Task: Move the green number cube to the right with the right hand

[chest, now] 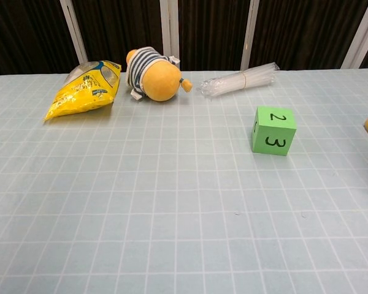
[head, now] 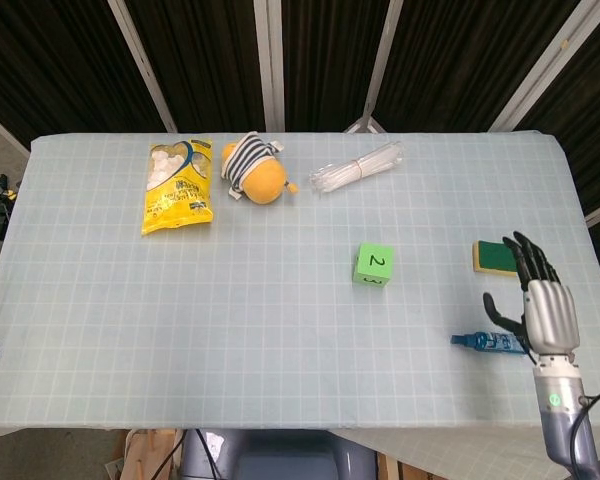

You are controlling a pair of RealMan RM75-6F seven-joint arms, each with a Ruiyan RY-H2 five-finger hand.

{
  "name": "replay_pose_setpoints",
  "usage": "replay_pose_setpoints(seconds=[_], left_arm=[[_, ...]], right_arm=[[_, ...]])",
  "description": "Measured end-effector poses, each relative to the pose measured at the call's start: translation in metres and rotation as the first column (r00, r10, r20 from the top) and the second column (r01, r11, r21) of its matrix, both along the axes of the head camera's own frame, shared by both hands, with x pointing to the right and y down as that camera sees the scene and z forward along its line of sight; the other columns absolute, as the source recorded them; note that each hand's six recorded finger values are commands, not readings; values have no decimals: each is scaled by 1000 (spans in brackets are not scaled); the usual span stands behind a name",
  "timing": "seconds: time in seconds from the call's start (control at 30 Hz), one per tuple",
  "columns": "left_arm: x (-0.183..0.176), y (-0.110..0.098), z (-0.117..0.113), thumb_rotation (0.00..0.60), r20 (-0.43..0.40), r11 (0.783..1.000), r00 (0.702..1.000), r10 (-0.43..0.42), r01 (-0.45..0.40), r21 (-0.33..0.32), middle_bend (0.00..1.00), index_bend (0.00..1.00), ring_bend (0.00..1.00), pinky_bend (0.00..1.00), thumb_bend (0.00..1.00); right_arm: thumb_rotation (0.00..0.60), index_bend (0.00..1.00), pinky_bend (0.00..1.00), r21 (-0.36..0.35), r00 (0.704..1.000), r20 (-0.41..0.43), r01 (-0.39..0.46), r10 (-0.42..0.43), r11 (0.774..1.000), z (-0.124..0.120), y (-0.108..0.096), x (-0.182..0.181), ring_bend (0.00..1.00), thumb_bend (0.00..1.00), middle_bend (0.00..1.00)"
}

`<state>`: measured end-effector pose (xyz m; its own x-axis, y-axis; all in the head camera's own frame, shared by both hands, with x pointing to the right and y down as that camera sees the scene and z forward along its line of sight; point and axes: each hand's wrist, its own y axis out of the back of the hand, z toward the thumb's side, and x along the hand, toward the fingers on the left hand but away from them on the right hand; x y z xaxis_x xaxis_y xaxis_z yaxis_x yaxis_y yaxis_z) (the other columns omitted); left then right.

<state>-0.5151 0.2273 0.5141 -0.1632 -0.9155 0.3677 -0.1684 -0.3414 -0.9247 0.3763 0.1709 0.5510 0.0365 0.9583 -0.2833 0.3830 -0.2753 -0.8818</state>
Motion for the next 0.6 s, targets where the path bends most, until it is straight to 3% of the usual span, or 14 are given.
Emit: replay_pose_setpoints(seconds=[0.1, 0.2, 0.47, 0.6], left_arm=[[3, 1, 2, 600, 1, 1000, 1000, 14, -14, -8, 0, 12, 0, 0, 361], [8, 2, 5, 600, -4, 999, 999, 38, -38, -22, 0, 12, 0, 0, 361], [17, 2, 9, 600, -9, 996, 997, 78, -78, -33, 0, 12, 0, 0, 361], [18, 1, 6, 600, -16, 996, 996, 89, -89, -13, 0, 12, 0, 0, 361]], right_arm=[[600, 79, 98, -1, 994, -41, 102, -102, 995, -1, 35, 8, 70, 339, 59], [600, 78, 98, -15, 976, -134, 169, -169, 986, -4, 61, 18, 70, 340, 59], [600, 78, 98, -44, 918, -349, 182, -186, 982, -8, 83, 23, 70, 339, 59], [600, 79, 98, -48, 917, -362, 162, -168, 986, -8, 84, 23, 70, 339, 59]])
